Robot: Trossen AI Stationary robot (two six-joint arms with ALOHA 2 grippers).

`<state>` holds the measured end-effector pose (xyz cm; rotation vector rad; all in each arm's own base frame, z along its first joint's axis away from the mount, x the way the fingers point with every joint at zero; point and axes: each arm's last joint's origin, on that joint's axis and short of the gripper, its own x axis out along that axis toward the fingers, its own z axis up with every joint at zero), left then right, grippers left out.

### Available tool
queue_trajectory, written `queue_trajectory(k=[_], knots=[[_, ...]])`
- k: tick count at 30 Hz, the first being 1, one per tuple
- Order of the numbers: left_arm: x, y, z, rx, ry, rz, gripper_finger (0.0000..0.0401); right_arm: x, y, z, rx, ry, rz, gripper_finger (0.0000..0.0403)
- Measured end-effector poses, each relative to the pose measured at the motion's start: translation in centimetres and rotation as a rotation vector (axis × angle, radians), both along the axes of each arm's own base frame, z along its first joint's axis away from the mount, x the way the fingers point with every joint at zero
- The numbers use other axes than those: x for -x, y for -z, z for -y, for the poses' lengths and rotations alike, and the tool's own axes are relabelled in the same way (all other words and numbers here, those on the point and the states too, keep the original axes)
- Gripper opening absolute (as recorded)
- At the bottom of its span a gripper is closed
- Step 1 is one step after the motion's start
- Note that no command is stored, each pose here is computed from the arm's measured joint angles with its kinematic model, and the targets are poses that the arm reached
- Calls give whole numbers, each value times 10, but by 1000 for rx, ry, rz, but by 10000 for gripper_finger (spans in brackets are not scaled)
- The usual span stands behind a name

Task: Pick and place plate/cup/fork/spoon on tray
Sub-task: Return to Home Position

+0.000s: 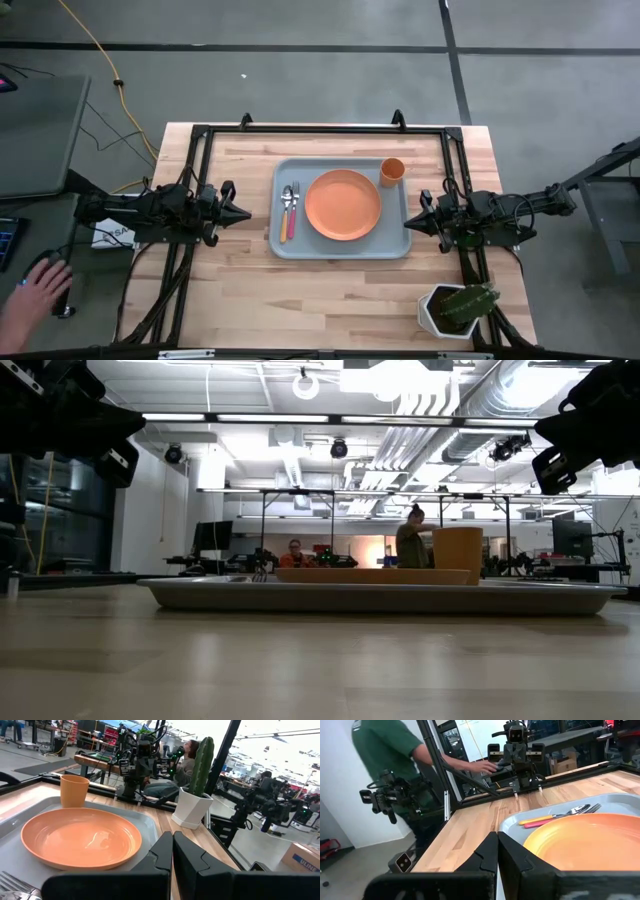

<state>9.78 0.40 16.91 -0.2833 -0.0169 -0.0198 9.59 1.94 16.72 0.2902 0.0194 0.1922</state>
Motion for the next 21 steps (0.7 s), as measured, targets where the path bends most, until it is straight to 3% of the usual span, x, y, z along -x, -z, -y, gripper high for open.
queue_trajectory(k=[21], knots=[[0,0,0,0,0,0,0,0,0,0,2,0,1,0]])
